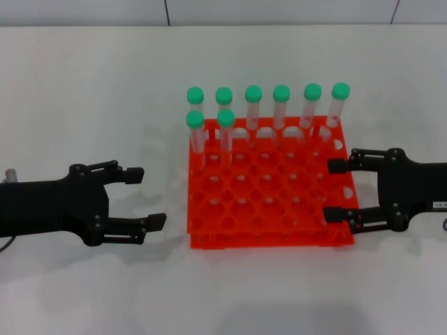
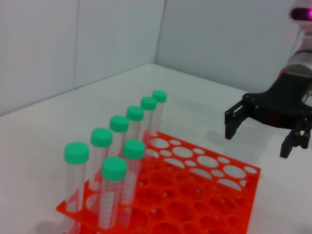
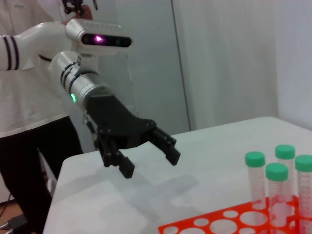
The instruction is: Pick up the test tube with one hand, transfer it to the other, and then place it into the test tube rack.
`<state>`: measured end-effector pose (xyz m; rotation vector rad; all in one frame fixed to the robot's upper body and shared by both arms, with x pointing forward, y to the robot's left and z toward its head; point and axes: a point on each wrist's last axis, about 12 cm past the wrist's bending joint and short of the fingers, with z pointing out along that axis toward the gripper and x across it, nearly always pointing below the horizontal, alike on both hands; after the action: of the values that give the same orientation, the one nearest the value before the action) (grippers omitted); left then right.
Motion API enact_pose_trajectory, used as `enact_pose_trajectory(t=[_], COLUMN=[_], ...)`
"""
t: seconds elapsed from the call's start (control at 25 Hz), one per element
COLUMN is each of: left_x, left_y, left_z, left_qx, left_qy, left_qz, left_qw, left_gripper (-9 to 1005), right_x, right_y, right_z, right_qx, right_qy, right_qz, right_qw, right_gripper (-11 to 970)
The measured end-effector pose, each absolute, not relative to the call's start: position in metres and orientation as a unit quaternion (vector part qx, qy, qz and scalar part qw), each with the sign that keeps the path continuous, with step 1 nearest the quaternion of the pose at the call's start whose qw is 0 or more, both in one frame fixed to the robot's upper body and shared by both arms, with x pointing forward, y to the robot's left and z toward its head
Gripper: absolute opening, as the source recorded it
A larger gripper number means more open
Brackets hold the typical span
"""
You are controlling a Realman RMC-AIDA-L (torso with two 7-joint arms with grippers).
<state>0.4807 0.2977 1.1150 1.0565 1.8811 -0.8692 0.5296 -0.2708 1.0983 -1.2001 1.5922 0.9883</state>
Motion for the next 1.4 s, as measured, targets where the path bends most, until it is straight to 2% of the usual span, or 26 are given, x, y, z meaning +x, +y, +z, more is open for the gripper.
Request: enact_pose_trajectory(t=[0.48, 1.4], left_x=[0.481, 0.482], left_y=[0.299, 0.294], left_z=[1.115, 1.116], left_qx=[0.429, 0.449], left_qy=[0.732, 0.727], left_qz=[-0.348, -0.353], left_qw=[0.398, 0.381], left_gripper=[894, 895], right_x=[0.527, 0.53], right_y=[-0.28, -0.277], right_z=[1.099, 1.099], right_qx=[-0.492, -0.494], right_qy=[0.656, 0.661], right_qz=[0.405, 0.402], right_qw=[0.405, 0.397], right_gripper=[810, 810])
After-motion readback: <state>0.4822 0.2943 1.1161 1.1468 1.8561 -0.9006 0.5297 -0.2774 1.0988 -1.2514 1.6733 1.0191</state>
